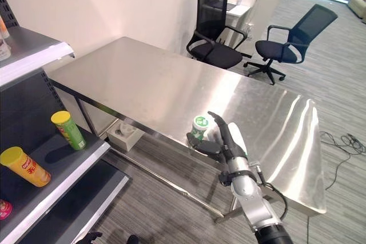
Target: Put the goods on the table back onto the shelves and tidy them up.
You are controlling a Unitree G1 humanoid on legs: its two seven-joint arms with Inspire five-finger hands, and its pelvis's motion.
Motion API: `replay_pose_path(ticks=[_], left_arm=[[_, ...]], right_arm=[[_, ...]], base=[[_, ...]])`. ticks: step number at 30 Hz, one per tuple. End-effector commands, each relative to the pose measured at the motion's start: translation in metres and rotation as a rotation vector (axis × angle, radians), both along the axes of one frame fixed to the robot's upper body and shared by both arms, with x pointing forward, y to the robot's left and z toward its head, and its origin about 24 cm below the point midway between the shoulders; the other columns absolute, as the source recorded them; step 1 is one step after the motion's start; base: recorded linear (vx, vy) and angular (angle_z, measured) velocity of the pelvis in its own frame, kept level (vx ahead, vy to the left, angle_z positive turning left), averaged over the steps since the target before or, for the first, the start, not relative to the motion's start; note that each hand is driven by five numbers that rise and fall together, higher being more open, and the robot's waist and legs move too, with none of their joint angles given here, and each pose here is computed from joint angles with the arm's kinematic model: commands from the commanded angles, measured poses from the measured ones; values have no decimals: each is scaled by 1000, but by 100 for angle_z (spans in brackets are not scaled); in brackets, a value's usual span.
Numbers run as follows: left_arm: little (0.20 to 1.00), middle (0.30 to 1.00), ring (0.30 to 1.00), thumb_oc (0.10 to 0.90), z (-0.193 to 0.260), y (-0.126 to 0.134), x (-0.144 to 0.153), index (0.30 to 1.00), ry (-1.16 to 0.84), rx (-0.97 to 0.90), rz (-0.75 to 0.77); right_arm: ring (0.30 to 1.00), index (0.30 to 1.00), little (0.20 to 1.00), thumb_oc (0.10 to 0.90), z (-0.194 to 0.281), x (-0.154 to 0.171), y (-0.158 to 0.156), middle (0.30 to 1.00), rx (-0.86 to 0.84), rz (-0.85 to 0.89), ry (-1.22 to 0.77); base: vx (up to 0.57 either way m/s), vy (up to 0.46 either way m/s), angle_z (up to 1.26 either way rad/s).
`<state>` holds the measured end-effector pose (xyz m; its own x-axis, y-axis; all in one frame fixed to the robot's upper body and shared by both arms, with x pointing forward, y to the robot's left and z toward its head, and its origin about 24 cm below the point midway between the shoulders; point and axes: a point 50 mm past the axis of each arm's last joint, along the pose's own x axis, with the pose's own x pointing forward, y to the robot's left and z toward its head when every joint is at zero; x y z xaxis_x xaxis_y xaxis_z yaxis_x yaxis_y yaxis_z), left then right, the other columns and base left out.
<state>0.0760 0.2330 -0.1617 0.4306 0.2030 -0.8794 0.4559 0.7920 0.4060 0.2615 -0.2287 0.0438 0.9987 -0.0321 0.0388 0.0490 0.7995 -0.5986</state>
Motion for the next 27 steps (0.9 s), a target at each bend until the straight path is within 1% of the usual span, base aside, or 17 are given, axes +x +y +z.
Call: replay_pose_path(ticks=[1,24,25,26,27], left_arm=[[900,900,900,800,-2,-27,18,900,-36,-61,-75],[900,900,900,800,-2,-30,19,900,-38,-67,-87],[900,900,900,800,-2,-30,18,900,-37,-71,-84],[900,900,900,800,-2,-30,18,900,-37,-71,-84],[900,900,900,800,-2,-30,19,900,-38,-70,-83]], right_arm=[[900,900,900,800,60,29,7,900,59,3,-294],[900,900,900,800,58,42,10,900,66,-20,-277],[853,853,853,769,57,42,9,853,66,-22,-271],[846,846,846,764,57,42,9,846,66,-22,-271],[825,825,825,750,56,42,9,825,67,-23,-268]], base=[[0,0,0],[4,3,2],[13,14,12],[12,17,11],[5,10,8]])
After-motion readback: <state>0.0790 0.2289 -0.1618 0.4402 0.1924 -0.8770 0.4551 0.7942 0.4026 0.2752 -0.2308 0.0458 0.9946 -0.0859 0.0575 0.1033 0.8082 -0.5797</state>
